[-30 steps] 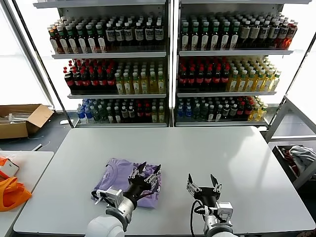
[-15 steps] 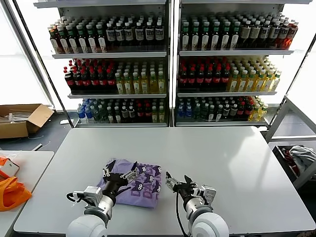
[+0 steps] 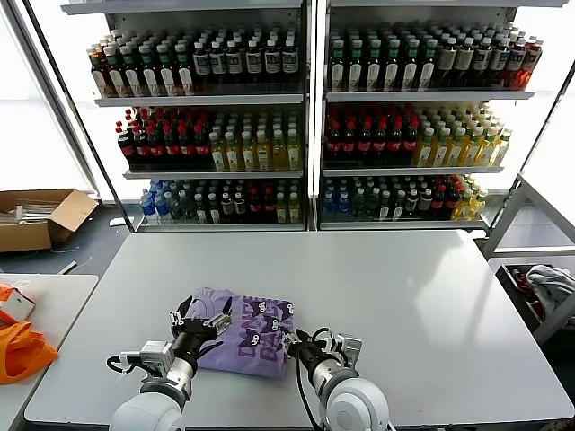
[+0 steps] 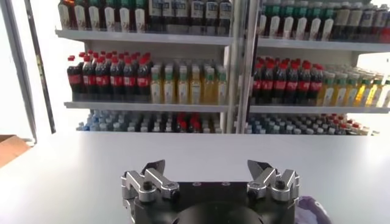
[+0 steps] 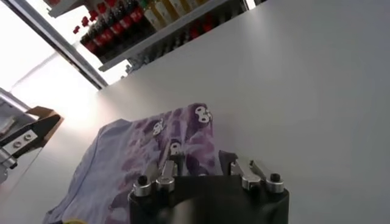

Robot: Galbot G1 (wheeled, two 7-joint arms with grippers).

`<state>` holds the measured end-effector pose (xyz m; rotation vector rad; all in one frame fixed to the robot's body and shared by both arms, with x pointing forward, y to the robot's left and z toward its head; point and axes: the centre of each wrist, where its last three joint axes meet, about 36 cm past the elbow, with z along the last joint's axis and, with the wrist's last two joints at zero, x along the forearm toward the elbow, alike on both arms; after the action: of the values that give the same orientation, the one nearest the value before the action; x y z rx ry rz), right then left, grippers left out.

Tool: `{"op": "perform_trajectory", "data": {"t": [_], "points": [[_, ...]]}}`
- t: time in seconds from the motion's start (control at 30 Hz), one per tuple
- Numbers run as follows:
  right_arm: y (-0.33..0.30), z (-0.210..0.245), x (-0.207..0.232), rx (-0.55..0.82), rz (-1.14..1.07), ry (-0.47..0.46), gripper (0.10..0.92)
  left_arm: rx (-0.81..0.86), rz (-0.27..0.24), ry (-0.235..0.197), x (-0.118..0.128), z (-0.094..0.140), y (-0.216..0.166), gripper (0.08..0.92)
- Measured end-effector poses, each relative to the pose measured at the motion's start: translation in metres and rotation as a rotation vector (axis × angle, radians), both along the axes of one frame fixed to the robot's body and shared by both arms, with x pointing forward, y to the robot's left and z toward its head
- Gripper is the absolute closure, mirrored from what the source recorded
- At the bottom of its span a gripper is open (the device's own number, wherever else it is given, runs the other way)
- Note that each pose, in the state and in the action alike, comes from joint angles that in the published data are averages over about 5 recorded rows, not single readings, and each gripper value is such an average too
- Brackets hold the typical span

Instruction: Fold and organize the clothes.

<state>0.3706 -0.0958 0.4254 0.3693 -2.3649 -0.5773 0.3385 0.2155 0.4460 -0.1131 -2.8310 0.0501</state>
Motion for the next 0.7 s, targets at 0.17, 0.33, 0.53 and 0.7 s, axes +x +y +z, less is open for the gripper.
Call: {"op": "perform_trajectory", "data": {"t": [0.17,0.33,0.53,0.7], "points": [[0.005,-0.006,0.003,0.004,0.011,0.023,0.689,0.007,0.017,0.002,0.001,0.0,0.004,0.177],[0.006,-0.008,0.004,0.0,0.021,0.025,0.782,0.011,0.032,0.003,0.001,0.0,0.008,0.177],[-0.002,-0.004,0.007,-0.024,0.023,0.005,0.912,0.01,0.05,-0.008,0.001,0.002,0.012,0.177],[-0.021,-0.003,0.015,-0.087,0.012,-0.032,0.915,0.003,0.053,-0.013,0.001,0.003,0.011,0.177]]}}
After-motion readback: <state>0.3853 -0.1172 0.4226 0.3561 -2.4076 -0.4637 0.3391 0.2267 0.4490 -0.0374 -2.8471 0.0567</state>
